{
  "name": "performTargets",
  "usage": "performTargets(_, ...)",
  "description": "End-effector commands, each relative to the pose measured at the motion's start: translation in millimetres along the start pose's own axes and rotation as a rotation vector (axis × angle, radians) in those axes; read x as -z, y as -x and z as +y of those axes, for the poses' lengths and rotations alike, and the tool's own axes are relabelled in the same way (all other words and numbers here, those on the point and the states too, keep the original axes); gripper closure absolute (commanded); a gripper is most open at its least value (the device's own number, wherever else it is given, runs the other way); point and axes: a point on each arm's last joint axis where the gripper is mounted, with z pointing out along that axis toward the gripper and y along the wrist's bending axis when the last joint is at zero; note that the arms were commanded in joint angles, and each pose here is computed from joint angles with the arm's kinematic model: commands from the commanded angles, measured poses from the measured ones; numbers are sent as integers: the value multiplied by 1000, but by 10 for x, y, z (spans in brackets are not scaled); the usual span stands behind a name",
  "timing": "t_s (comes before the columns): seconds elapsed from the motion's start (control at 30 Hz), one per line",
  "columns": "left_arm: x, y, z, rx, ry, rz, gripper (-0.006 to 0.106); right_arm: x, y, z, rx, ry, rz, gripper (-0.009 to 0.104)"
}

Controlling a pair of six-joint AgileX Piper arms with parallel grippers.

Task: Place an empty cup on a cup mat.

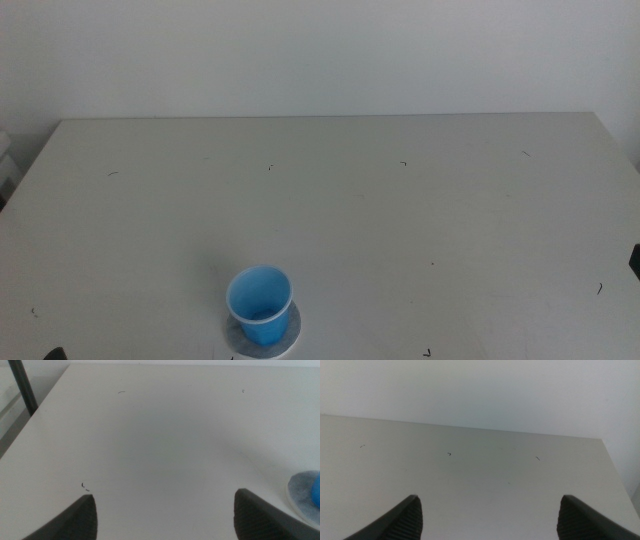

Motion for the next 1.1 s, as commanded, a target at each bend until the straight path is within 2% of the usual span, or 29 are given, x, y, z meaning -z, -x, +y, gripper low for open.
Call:
performTargets(0.0,18,83,-10,11,-11,-84,-5,60,21,-6,26,-6,-100,1)
performTargets(0.47,18,83,-10,11,-11,-84,-5,217,-672,-19,10,-3,-152,1)
performTargets(0.67,18,83,-10,11,-11,-84,-5,253,-755,-20,9,-1,-201,1)
performTargets(1.07,18,83,-10,11,-11,-84,-5,247,-780,-18,-12,3,-191,1)
